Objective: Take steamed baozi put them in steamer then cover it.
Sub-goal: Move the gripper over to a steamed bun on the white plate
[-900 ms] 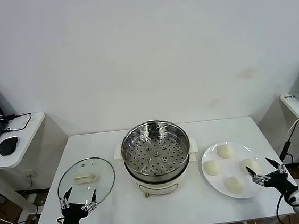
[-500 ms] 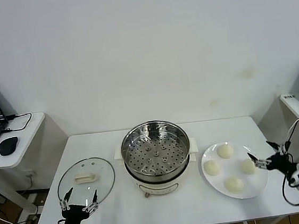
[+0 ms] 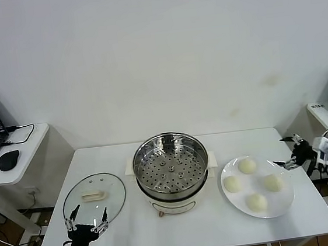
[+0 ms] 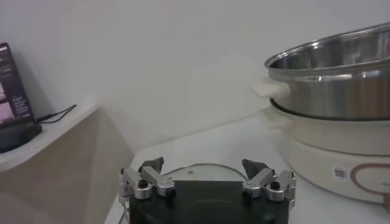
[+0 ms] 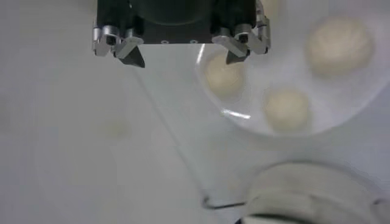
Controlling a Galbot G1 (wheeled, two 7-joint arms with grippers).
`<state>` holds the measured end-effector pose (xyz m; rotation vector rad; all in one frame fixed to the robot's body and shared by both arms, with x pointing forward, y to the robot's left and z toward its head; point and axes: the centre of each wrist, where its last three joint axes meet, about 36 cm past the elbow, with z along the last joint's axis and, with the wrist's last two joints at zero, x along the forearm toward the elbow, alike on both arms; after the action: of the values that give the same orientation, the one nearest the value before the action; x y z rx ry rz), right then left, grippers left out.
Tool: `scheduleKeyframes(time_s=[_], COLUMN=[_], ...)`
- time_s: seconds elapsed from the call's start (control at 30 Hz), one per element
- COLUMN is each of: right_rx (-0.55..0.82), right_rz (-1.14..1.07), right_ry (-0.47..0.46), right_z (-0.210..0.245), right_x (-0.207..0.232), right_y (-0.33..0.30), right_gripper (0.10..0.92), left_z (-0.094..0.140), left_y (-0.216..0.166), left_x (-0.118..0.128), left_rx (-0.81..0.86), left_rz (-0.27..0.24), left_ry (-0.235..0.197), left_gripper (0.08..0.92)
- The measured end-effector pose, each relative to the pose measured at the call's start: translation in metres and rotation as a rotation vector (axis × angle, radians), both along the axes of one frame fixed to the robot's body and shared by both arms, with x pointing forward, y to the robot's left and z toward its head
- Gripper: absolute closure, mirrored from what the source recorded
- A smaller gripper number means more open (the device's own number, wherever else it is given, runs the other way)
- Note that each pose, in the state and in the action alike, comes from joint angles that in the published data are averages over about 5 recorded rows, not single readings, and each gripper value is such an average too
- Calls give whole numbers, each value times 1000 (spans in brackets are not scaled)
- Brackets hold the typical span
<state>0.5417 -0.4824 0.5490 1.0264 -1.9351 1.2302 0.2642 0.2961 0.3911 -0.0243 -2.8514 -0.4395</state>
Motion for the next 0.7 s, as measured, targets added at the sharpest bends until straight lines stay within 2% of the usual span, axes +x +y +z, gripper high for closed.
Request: scheduleKeyframes(time_s=[0.33, 0.7], right_rx=[-168, -273], right_rz=[151, 209], right_ry=[144, 224], right_z=[-17, -43], right_x=[73, 113], right_y=[45, 75], right_gripper=[200, 200], left_z=[1, -4], left_y=[-1, 3], left_x=[-8, -10], left_rx=[-2, 2], left_rz=[16, 30], left_ry=[7, 24], left_gripper=[177, 177])
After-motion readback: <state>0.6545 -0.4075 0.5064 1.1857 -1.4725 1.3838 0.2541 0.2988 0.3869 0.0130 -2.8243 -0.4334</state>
